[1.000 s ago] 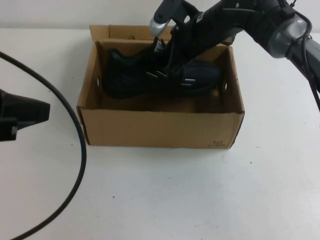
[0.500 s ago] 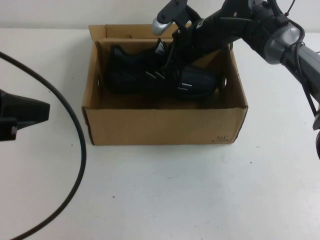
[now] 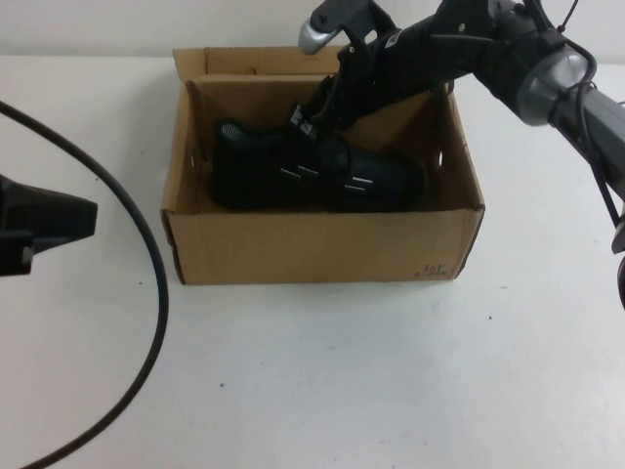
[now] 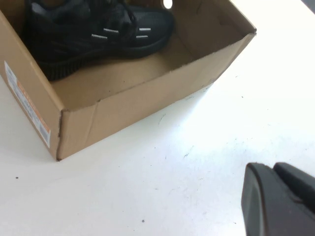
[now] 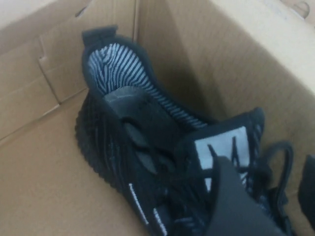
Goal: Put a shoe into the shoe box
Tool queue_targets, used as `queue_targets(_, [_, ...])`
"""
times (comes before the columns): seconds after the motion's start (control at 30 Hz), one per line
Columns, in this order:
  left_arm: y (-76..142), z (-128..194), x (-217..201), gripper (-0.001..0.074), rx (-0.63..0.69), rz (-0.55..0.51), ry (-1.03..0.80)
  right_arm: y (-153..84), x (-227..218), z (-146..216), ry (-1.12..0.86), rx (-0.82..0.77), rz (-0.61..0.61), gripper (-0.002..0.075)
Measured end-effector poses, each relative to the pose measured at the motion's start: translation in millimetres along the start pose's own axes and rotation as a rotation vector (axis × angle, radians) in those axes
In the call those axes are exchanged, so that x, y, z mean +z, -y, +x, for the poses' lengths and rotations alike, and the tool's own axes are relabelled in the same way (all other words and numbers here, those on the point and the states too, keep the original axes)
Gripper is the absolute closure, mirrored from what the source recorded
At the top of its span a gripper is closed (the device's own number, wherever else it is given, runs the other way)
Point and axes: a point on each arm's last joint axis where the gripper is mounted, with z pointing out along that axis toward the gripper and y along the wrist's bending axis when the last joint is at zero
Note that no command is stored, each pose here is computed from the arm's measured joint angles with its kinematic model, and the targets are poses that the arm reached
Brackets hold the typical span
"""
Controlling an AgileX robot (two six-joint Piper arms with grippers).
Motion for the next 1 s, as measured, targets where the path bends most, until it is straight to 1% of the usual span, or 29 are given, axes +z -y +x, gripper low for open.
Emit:
queue_targets(0.1, [-0.3,0.3,0.0,0.0736,0.012,-0.003,-0.003,-0.4,-2.7,-2.1,0.004,-0.002,0.001,0.0438])
queue_targets(0.17, [-1.0,1.0,0.0,0.0736,0.033,-0.011,-0.012,-2.2,-10.9,-7.5,0.011,-0.007,-0.002,0.0459])
queue_targets(0.23, [-2.7,2.9,-0.1,0.0736,0.070,-0.029,-0.033,-5.8,-26.7,-17.8,0.025,-0.020,-0.005,0.0512])
queue_targets(0.33, [-2.9,5.7,-1.7,0.0736,0.157,-0.043,-0.062,-12.7,-61.7,-38.3,0.063,-0.048,-0.003,0.0646])
queue_targets(0.37, [-1.3,5.9,-3.6,0.0736,0.194,-0.047,-0.058,-16.0,-73.6,-44.2,0.071,-0.057,-0.006,0.0674])
queue_targets(0.43, [5.2,6.2,-9.9,0.0736,0.312,-0.052,-0.040,-23.6,-105.3,-59.0,0.101,-0.051,-0.003,0.0713])
queue_targets(0.5, [14.5,5.8,-17.4,0.0736,0.397,-0.063,-0.006,-28.7,-137.8,-71.1,0.130,-0.033,0.016,0.0728])
queue_targets(0.63, [37.0,7.0,-36.9,0.0736,0.512,-0.109,0.079,-38.1,-192.5,-83.6,0.138,0.012,0.081,0.0739])
queue_targets(0.77, [49.0,16.3,-51.5,0.0736,0.496,-0.179,0.175,-51.0,-239.9,-90.6,0.152,0.049,0.128,0.0741])
queue_targets(0.87, [54.8,32.7,-57.9,0.0736,0.455,-0.243,0.260,-63.5,-273.0,-94.1,0.198,0.059,0.147,0.0741])
queue_targets(1.0, [57.6,59.8,-61.4,0.0736,0.377,-0.329,0.380,-81.8,-313.6,-90.0,0.271,0.063,0.177,0.0741])
